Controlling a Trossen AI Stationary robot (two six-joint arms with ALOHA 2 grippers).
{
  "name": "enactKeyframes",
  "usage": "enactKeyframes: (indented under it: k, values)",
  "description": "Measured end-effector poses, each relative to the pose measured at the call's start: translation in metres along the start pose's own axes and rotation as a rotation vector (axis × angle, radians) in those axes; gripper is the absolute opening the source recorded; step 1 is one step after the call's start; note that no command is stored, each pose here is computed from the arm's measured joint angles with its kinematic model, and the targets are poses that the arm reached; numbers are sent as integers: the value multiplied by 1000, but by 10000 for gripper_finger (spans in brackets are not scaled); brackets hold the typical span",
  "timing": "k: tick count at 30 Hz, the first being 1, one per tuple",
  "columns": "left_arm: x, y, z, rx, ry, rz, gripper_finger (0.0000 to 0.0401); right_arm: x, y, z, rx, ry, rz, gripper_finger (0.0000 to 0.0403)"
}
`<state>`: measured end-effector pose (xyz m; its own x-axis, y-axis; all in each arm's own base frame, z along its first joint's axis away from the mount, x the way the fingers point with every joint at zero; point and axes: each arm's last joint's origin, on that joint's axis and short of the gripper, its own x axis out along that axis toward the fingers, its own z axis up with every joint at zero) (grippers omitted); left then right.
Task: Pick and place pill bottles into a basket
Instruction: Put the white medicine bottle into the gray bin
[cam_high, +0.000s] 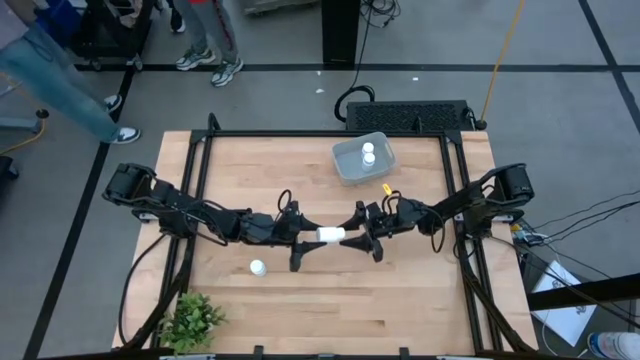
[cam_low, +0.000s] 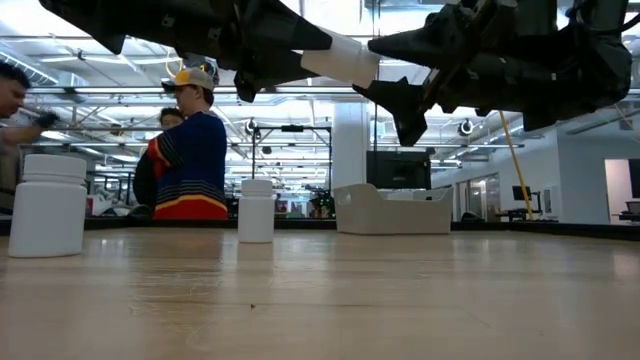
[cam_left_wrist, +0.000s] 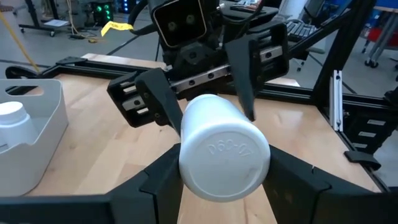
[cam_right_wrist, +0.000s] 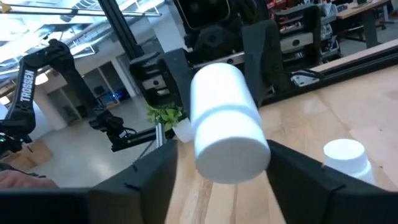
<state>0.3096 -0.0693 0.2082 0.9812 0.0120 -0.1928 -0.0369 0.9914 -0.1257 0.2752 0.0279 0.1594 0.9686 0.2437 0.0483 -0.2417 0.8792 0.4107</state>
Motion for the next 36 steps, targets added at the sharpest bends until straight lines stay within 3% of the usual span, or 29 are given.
enactKeyframes:
  k: [5, 19, 28, 31, 36]
  values:
    - [0, 0, 0, 0, -1, -6, 198, 0, 0, 0, -4, -1, -1, 151]
    - [-1, 0, 3, -16, -18, 32, 199, 0, 0, 1, -7, -9, -9, 149]
    - [-26, 5, 29, 38, -45, 97, 236, -21, 8, 11, -30, -24, -29, 149]
    - [-34, 9, 31, 65, -8, 163, 248, -35, 10, 16, -48, -29, -116, 149]
    - [-38, 15, 26, 92, 59, 291, 256, -49, 12, 29, -118, 64, -362, 149]
